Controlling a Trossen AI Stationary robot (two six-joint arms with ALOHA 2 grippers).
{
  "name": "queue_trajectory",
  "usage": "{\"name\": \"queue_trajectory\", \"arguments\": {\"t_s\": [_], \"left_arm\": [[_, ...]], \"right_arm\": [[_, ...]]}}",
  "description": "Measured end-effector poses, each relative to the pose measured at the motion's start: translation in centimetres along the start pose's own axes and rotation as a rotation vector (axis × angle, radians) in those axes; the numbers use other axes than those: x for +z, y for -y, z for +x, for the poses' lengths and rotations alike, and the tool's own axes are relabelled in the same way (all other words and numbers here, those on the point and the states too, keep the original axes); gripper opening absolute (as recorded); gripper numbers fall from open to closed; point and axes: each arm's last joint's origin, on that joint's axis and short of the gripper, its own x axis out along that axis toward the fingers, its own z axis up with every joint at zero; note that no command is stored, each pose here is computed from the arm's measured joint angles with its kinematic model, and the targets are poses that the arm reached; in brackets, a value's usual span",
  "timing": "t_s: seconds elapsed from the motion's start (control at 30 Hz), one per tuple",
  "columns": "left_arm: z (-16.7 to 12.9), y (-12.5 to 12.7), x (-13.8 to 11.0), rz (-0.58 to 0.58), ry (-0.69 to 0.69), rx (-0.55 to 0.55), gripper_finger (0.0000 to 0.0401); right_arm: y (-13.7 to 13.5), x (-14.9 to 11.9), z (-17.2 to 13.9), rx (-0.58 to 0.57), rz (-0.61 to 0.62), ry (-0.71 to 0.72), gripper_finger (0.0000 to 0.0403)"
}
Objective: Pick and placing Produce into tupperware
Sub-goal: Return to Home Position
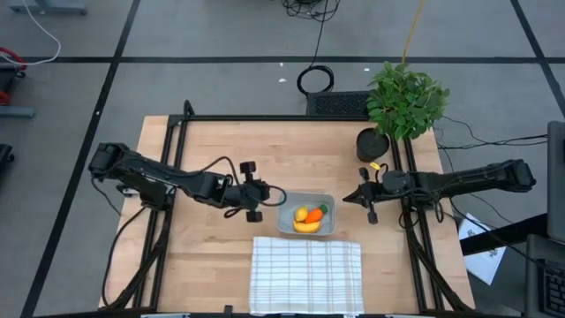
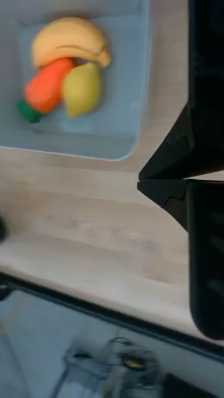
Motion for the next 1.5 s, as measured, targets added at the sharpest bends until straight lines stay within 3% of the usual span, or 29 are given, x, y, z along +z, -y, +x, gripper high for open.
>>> {"name": "queue_trajectory", "arguments": {"t_s": [0.13, 0.33, 0.4, 0.73, 0.93, 1.17, 1.5], "left_arm": [[0.9, -0.6, -0.9, 0.040, 0.065, -0.046, 0.0000], [1.6, -2.2, -3.7, -0.029, 0.195, -0.071, 0.0000], [1.0, -2.7, -5.4, -0.043, 0.202, -0.068, 0.0000], [-2.8, -4.1, -10.1, -0.104, 0.572, -0.135, 0.0000], [-4.1, -3.6, -13.0, -0.064, 0.755, -0.218, 0.0000], [-4.5, -3.4, -15.5, -0.087, 0.789, -0.186, 0.0000], [-5.1, -3.6, -16.3, -0.078, 0.804, -0.145, 0.0000]], "right_arm": [[0.0, 0.2, -0.2, -0.001, -0.004, 0.021, 0.0000], [0.1, 0.6, -0.7, -0.009, -0.013, 0.079, 0.0000], [0.1, 0.8, -0.9, -0.011, -0.018, 0.101, 0.0000], [0.0, 1.5, -1.7, -0.011, -0.031, 0.201, 0.0000], [-0.1, 2.3, -2.2, 0.034, -0.039, 0.295, 0.0000], [-0.1, 2.7, -2.8, 0.032, -0.021, 0.355, 0.0000], [-0.1, 3.1, -3.8, 0.017, -0.039, 0.431, 0.0000]]}}
